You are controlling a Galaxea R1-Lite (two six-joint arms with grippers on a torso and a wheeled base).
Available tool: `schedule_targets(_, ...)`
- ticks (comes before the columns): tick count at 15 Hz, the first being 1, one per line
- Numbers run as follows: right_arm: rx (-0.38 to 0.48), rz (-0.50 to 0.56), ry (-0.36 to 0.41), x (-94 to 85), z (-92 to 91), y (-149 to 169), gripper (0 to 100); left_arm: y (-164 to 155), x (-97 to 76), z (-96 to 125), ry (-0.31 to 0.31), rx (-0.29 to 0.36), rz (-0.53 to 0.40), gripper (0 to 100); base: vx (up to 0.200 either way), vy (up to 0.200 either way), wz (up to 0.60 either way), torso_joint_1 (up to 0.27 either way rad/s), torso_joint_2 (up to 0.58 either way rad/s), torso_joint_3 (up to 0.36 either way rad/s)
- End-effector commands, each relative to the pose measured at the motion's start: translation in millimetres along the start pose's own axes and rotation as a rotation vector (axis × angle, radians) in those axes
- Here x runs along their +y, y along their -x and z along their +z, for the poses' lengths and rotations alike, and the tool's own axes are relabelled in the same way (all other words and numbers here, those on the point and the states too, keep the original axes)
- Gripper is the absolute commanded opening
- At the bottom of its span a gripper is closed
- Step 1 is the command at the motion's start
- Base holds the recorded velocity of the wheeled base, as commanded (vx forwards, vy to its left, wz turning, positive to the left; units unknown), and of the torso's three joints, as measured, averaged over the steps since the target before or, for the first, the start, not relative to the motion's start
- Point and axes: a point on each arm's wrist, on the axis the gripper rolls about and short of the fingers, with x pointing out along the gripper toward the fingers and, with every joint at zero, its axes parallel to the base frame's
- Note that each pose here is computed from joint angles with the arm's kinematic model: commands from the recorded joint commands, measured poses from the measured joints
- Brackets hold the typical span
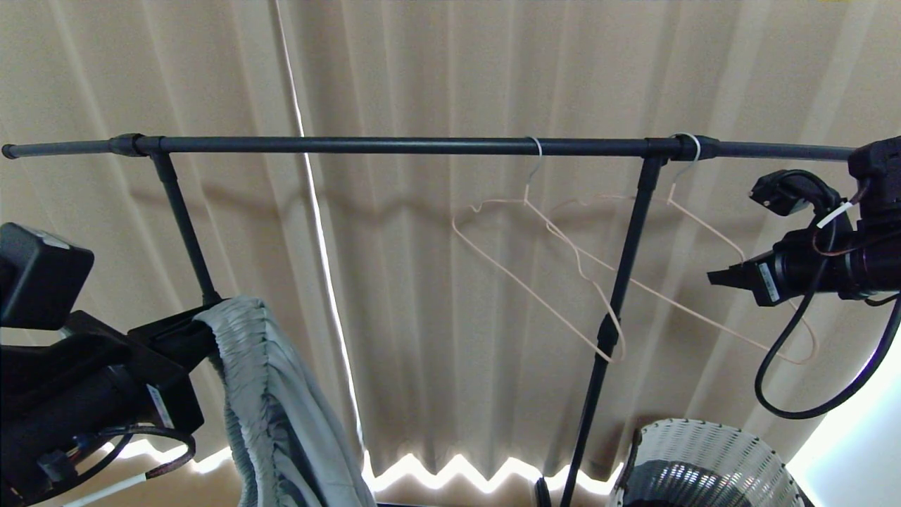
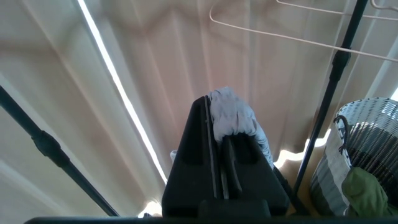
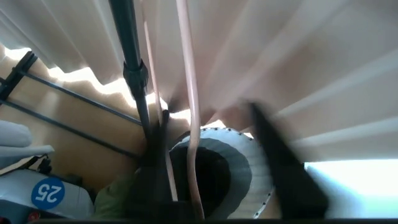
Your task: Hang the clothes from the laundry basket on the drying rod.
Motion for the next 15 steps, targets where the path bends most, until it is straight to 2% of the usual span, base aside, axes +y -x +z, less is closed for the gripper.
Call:
schedule_targets(1,0.007,0.005,-0.001,-0.4,-0.5,-4,0,0,0.0,0,0.001,-0.001,0.0,0,0.0,0.0,0.0,0.0,0.0,0.0)
schedule_targets(8,-0.041,-0.002,-0.006,2.7,1.9,17,0,0,0.5,0,0.001,-0.002,0.003,0,0.0,0.0,0.0,0.0,0.0,0.0)
schedule_targets(12,-0.111,-0.026,-0.067,4.9,0.8,28,0,0,0.3,0,0.001,0.002,0.003,0,0.0,0.0,0.0,0.0,0.0,0.0)
schedule_targets(15,-0.132,-0.068,-0.085,4.0,-18.9,43,0,-1,0.1,-2,-0.003,0.008,0.002,0,0.0,0.0,0.0,0.0,0.0,0.0)
